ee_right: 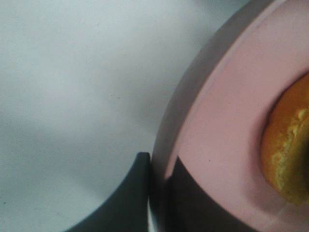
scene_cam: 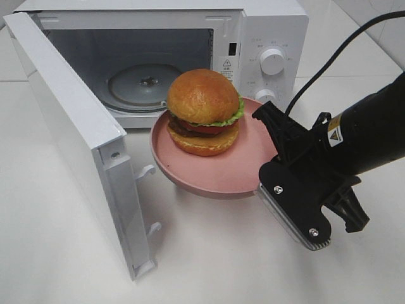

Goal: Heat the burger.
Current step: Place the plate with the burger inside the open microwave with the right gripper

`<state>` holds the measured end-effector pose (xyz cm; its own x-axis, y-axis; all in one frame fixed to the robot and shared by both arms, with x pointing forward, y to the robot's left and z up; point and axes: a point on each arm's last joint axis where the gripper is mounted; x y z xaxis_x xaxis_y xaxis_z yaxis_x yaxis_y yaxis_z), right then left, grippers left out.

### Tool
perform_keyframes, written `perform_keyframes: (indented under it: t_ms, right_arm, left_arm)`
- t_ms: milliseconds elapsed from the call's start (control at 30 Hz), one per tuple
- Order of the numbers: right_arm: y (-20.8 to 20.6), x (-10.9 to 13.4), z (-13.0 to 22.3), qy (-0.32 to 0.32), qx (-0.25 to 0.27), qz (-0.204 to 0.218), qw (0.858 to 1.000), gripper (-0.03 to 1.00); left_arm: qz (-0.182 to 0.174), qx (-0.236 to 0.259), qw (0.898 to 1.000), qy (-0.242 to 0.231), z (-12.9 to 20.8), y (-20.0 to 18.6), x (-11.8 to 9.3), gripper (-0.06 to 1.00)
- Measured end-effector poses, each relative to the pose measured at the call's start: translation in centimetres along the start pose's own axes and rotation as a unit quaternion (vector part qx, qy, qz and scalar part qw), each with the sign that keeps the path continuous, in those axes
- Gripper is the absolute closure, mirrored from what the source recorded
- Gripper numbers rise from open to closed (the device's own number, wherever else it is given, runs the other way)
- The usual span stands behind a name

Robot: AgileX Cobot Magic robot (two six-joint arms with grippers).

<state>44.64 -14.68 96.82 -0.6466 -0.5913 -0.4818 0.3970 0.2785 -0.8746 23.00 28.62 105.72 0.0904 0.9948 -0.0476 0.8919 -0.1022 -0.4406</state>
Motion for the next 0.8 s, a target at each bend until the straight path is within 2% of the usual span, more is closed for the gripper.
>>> perform_keyframes:
  t_ms: [300,800]
  right_arm:
    - [0.8,-1.7,-0.7,-0.011,-0.009,-0.003,1.0,0.92]
    - [2.5,-4.5,-0.8,0.014,-0.02,-0.01,1.0,0.92]
  left_arm:
    - [0.0,0.0,1.0,0.0,0.0,0.0,0.0,-0.04]
    - [0.0,0.0,1.0,0.0,0.0,0.0,0.0,-0.04]
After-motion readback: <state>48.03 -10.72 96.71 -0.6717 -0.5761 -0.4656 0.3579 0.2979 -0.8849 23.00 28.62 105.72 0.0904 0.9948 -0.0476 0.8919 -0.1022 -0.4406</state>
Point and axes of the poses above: a point on each arm's last joint axis where the gripper is mounted, y pointing out along that axis toward the gripper, x along the wrist's bending axis when the last joint is at zero, z = x × y, and after that the axes turned 1 degree about y, right-handed
